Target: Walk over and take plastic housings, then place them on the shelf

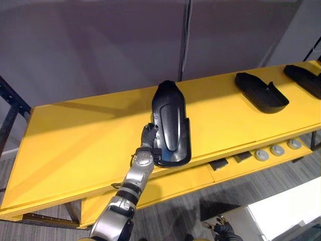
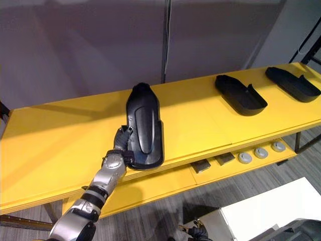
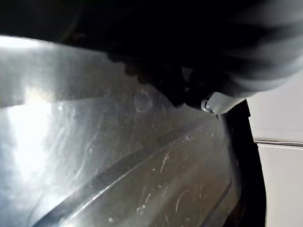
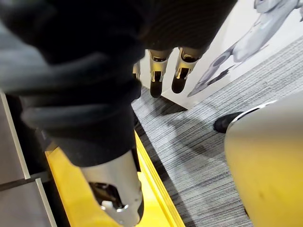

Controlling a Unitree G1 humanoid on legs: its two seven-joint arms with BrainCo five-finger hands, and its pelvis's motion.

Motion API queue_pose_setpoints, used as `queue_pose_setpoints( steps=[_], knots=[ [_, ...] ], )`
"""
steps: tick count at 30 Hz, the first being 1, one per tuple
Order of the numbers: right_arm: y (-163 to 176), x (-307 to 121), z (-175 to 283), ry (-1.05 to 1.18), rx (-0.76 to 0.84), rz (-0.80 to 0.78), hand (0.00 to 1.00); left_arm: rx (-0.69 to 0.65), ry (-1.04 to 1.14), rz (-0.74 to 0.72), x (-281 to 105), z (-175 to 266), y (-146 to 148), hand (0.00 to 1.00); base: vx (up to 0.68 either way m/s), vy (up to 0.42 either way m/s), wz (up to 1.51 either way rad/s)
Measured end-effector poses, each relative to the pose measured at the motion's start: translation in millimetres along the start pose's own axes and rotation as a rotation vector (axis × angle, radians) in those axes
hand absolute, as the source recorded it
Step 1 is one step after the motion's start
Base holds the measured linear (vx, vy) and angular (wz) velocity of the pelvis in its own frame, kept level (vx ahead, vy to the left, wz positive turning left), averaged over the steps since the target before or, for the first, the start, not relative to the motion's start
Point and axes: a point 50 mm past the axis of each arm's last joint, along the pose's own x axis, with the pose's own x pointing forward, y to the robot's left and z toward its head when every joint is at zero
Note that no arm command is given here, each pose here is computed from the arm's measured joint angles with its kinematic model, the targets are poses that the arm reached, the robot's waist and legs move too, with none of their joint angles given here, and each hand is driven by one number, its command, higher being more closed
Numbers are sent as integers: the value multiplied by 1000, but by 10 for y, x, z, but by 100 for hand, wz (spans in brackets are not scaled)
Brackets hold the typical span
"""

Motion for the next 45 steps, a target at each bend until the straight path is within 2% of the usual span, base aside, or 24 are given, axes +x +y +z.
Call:
queue_pose_setpoints(
  steps=[4, 5, 9, 13, 21, 32, 35, 39, 44, 45],
  knots=[
    [10, 3, 66, -27, -2, 4, 0, -59, -24, -34, 107, 224, -171, 100, -18, -22, -35],
    [5, 3, 77, -32, -3, 3, 0, -73, -25, -41, 117, 252, -207, 0, -22, -25, -36],
    [14, -1, 149, -65, 1, 5, 0, -143, -46, -91, 159, 470, -460, 0, -33, -26, -20],
    [12, -6, 190, -85, 16, 1, 0, -205, -41, -69, 171, 559, -559, 0, -50, -7, -16],
    [6, -40, 194, -103, 25, -7, 0, -247, -53, 47, 183, 607, -475, 0, -55, 0, 1],
    [54, -52, 207, -114, -11, 8, 0, -280, -111, 82, 148, 742, -463, 0, -26, 2, 7],
    [62, -53, 214, -121, -14, 11, 0, -295, -245, 49, 4, 931, -485, 0, -21, -5, 11],
    [42, -54, 174, -111, 2, 6, 0, -257, -347, -23, -231, 912, -491, 0, -9, 0, 9],
    [34, -36, 147, -93, 3, 13, 0, -134, -473, -242, -525, 882, -514, 0, -26, 4, 16],
    [33, -29, 146, -89, 1, 15, 0, -123, -484, -266, -554, 883, -520, 100, -14, 11, 5]
  ],
)
